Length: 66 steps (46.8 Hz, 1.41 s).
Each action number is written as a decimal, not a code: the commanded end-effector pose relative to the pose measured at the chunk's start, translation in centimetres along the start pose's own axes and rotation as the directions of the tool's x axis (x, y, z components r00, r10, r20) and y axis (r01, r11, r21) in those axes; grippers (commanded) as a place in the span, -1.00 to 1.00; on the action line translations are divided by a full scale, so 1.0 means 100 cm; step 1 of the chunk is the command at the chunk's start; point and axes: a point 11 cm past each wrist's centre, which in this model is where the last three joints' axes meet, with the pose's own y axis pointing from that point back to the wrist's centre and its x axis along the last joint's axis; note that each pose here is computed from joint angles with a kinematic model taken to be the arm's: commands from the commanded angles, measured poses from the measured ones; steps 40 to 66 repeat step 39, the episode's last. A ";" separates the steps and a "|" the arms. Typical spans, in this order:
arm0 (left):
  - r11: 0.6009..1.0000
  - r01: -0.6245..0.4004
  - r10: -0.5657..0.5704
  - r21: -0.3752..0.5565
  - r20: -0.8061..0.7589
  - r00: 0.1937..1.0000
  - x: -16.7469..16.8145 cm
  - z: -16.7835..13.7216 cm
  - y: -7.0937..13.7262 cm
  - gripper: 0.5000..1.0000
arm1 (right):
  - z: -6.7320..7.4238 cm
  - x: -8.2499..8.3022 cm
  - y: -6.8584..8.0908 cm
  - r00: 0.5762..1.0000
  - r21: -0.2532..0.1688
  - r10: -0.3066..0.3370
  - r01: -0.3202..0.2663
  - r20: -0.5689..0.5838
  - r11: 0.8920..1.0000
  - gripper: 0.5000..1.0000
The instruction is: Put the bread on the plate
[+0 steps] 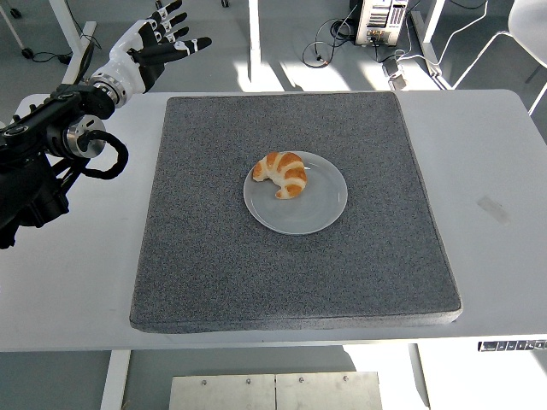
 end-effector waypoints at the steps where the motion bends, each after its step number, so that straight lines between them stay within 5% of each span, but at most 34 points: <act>1: 1.000 0.012 -0.014 -0.020 -0.083 0.996 0.006 -0.003 0.004 0.93 | 0.001 -0.001 0.000 1.000 -0.002 -0.003 0.003 -0.001 1.000 1.00; 31: 0.999 0.028 -0.018 0.016 -0.444 0.896 -0.013 -0.056 0.008 0.94 | 0.002 0.007 0.001 1.000 -0.006 0.019 -0.019 -0.015 1.000 1.00; 66: 1.000 0.021 -0.011 0.015 -0.462 0.887 -0.014 -0.060 0.008 0.94 | 0.002 0.007 0.001 1.000 -0.004 0.018 -0.018 -0.018 1.000 1.00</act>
